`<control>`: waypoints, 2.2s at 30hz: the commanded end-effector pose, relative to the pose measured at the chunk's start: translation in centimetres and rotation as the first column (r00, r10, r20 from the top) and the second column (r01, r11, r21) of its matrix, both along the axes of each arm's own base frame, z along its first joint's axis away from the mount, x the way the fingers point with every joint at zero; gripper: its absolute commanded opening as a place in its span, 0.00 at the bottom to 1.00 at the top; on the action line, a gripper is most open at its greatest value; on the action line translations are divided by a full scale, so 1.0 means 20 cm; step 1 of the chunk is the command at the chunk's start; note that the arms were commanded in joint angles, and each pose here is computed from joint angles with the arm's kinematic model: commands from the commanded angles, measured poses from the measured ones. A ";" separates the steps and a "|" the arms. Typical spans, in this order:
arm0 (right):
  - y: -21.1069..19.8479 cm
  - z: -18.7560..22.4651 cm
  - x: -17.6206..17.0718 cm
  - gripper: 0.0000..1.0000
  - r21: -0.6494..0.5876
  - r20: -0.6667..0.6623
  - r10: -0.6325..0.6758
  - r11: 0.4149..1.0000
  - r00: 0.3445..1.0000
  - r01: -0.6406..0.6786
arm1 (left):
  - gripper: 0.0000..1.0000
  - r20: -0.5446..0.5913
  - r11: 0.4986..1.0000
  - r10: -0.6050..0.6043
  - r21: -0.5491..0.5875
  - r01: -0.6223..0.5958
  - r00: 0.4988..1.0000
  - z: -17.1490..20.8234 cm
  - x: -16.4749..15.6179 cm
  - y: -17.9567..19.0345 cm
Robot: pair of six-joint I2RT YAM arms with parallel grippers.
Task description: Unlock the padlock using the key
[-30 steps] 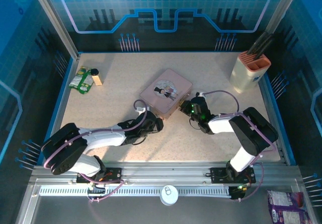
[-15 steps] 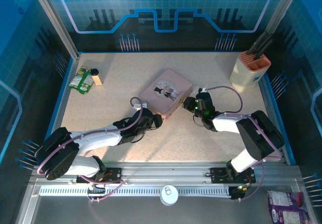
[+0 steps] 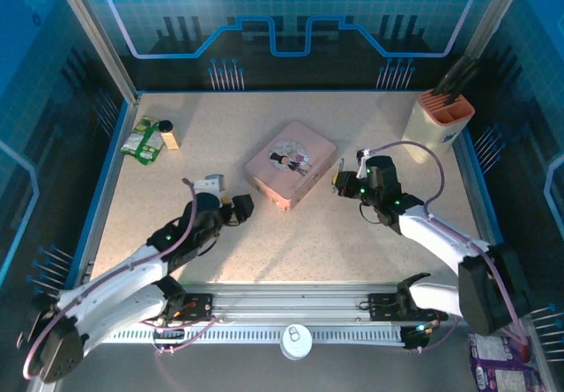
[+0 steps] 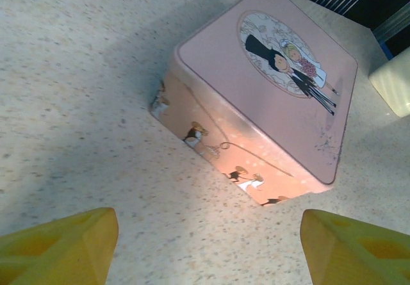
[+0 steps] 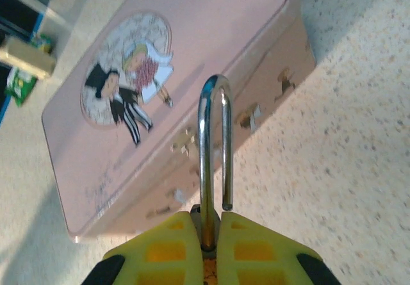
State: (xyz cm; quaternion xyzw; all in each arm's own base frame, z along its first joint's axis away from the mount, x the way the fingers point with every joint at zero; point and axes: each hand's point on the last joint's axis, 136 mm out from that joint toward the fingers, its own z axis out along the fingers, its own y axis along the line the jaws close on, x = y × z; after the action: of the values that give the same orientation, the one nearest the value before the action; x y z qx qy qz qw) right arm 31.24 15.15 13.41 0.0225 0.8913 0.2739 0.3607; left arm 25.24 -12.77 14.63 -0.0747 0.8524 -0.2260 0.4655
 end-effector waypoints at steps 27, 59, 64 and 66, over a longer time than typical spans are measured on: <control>-0.21 -0.46 -0.13 0.00 -0.111 -0.457 0.035 0.989 0.889 -0.095 | 0.86 0.107 0.994 0.041 0.092 -0.051 0.993 -0.05 -0.13 0.20; -0.43 0.04 -0.10 1.00 -0.136 -0.119 -0.117 0.986 0.986 0.100 | 0.99 0.133 0.955 0.217 0.175 -0.238 0.967 -0.01 -0.02 0.33; -0.48 0.26 -0.06 1.00 -0.155 0.079 -0.144 0.976 0.986 0.155 | 0.99 0.217 0.917 0.223 0.283 -0.280 0.950 0.14 0.07 0.36; -0.51 0.30 -0.05 1.00 -0.176 0.136 -0.167 0.966 0.977 0.190 | 0.99 0.248 0.879 0.284 0.320 -0.355 0.926 0.22 0.08 0.42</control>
State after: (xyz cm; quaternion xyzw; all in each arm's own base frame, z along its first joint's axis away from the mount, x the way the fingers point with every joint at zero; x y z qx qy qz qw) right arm 29.37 6.19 17.42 0.0552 0.9015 0.1855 0.3871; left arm 25.46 -6.06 13.84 -0.0828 0.8480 -0.0413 0.5218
